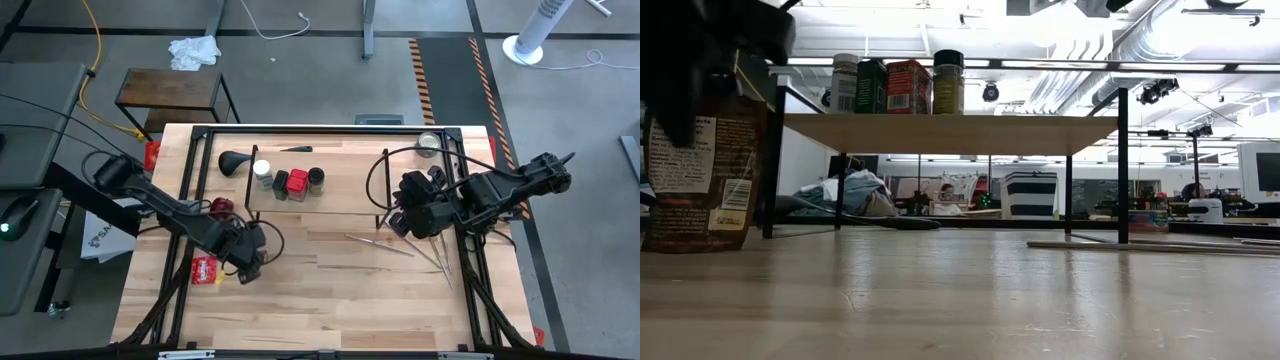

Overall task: Shelf spices
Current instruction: Put the brown seasoning bottle on the shelf

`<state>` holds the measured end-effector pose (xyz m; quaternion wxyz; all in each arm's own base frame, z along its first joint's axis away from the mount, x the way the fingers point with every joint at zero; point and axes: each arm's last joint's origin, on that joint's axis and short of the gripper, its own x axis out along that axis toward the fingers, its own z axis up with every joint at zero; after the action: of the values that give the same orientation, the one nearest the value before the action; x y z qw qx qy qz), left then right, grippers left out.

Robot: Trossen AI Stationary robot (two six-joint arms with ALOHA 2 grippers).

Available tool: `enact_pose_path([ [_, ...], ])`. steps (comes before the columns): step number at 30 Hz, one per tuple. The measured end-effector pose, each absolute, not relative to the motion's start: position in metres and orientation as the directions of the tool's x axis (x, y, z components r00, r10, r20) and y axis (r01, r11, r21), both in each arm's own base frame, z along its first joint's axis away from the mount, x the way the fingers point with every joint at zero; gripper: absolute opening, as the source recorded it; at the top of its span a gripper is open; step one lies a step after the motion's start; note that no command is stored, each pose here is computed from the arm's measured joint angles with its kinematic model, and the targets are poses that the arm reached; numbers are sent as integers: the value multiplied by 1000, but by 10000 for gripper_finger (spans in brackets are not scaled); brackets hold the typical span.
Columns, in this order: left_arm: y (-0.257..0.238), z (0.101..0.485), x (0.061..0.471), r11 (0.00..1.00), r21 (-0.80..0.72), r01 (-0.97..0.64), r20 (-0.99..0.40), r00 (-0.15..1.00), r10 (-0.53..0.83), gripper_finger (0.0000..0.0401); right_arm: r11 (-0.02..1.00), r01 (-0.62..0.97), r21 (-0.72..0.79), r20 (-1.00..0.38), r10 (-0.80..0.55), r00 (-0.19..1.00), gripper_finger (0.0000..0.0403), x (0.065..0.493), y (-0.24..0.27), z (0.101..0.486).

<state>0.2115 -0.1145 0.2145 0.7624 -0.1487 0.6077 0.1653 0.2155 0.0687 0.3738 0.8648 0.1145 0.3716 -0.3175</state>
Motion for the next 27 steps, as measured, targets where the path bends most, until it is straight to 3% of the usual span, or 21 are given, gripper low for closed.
enact_pose_path([
  [4,-116,210,217,899,4,-437,-964,236,119,214,772,635,-38,-716,-464,522,0,215,69,374],
  [8,-121,205,221,908,-41,-418,-972,226,60,60,774,632,-35,-720,-458,521,0,215,69,374],
  [10,-124,208,224,903,-106,-416,-967,253,3,19,777,629,-35,-727,-452,517,0,215,69,373],
  [15,-132,261,251,906,-249,-342,-885,461,-69,5,782,620,-67,-758,-444,478,0,211,68,371],
  [20,-108,348,280,892,-262,-369,-681,725,100,3,759,642,-104,-775,-467,426,0,204,66,369],
  [24,-62,394,297,824,-326,-464,-575,789,217,2,737,667,-108,-782,-478,401,0,201,65,368],
  [27,-28,407,313,767,-384,-515,-573,784,239,1,733,673,-105,-782,-479,399,0,201,65,368],
])
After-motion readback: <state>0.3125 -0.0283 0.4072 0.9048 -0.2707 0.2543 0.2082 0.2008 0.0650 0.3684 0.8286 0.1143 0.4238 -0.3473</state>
